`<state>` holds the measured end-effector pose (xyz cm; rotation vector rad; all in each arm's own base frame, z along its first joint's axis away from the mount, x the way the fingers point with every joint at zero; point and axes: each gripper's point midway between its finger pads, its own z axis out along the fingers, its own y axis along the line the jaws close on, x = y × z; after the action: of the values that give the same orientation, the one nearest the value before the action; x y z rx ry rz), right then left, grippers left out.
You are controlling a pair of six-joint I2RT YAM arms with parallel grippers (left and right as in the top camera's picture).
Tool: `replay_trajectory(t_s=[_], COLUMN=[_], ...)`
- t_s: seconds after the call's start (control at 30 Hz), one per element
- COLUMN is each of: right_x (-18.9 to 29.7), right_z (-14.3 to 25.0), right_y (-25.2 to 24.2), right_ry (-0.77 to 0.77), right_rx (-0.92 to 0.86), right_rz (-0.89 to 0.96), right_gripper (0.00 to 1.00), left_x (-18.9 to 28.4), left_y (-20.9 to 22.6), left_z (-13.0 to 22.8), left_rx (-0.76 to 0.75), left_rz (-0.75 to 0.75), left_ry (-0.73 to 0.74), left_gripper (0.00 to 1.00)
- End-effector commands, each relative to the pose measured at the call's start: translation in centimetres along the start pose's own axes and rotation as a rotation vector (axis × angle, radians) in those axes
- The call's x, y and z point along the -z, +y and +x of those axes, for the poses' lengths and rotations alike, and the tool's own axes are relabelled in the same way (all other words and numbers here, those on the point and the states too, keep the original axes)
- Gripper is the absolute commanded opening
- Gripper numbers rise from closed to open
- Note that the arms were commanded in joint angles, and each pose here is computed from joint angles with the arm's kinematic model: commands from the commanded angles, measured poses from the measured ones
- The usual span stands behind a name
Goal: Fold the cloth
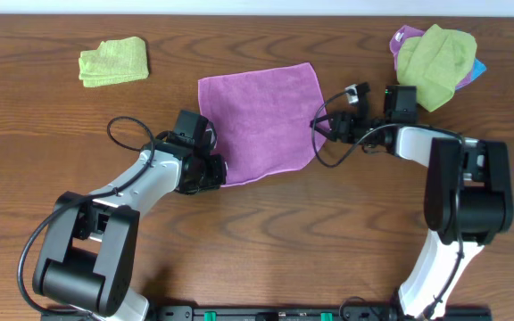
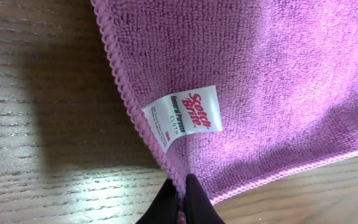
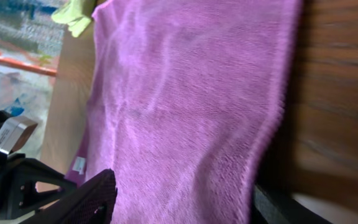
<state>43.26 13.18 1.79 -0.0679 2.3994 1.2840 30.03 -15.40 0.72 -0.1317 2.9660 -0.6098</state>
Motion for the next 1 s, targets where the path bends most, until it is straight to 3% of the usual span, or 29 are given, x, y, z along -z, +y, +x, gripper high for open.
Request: replay_trajectory(t_s=[0.0, 0.33, 0.67, 0.97], right_x=[-2.3, -1.9, 2.3, 4.3], right_z=[3.4, 4.7, 6.4, 6.6], right_y=[-2.2, 0.8, 0.5, 4.6], right_ry=[0.075, 0.146, 0.203, 0.230], right_rx=[-0.120, -0.190, -0.225, -0.210], right_rz=[0.058, -0.108, -0.007, -0.067], right_gripper=[0.66, 0.59, 0.59, 0.63], left_x=[0.1, 0.1, 0.3, 0.7], left_y=[-0.4, -0.3, -0.2, -0.8], left_z=[-0.5, -0.7, -2.0, -3.1], left_rx=[-0.005, -0.010, -0.030, -0.050], left_rz=[0.019, 0.008, -0.015, -0.001], left_ry=[-0.001, -0.009, -0.061, -0.095], left_gripper=[0.06, 0.06, 0.06, 0.06])
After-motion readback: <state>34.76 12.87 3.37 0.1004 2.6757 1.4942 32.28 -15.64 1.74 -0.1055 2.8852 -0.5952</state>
